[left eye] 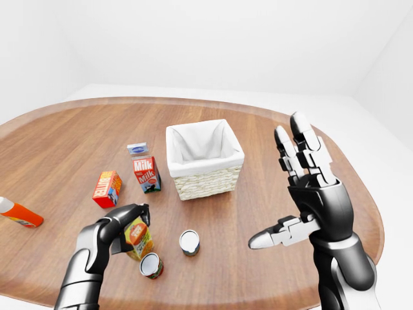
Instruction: Pick up the orange juice, and put it in the basket.
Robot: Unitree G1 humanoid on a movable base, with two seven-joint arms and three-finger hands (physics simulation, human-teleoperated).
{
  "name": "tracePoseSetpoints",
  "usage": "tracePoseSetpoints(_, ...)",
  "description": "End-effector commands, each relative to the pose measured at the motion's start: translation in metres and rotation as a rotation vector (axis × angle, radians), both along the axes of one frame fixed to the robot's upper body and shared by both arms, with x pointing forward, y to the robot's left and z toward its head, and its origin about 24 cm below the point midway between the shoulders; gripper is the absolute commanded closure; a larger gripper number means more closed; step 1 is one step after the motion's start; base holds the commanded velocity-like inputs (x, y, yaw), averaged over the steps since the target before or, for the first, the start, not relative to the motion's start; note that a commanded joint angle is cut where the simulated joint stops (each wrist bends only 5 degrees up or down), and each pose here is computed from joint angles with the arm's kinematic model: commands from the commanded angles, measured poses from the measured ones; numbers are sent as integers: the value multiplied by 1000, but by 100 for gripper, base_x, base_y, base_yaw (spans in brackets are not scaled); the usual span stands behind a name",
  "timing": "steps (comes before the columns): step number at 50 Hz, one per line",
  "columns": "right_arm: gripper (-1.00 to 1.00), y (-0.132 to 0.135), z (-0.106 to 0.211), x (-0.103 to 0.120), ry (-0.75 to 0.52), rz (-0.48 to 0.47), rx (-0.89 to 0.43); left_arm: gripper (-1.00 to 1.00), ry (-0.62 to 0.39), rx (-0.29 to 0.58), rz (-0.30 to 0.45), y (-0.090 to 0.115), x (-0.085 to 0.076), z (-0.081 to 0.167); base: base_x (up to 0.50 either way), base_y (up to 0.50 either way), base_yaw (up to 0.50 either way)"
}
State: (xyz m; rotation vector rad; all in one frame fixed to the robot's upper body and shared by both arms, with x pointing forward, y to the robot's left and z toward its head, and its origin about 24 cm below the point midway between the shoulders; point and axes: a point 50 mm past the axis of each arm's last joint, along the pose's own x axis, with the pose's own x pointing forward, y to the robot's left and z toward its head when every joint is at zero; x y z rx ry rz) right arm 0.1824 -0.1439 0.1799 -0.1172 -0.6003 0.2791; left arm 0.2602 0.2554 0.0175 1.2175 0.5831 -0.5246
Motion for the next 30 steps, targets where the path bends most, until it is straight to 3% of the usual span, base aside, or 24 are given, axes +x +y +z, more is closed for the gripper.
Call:
tracePoseSetpoints(1,-100,-2,5,-2,-1,-5,14,100,-12,48,3,6,-1,6,0,0,0)
tracePoseSetpoints(3,-100,-2,4,-2,3,0,17,100,-39,18,8,6,1,11,0,0,0)
tracePoseSetpoints(9,-100,-2,2,1,7,3,14,100,37,111,21,14,0,-1,0,0,0)
tracePoseSetpoints(20,-100,0,0,0,5,9,6,100,-20,129,53,30,10,20,0,0,0)
tracePoseSetpoints(30,-100,2,-2,0,9,14,6,100,-201,1,59,31,12,56,0,0,0)
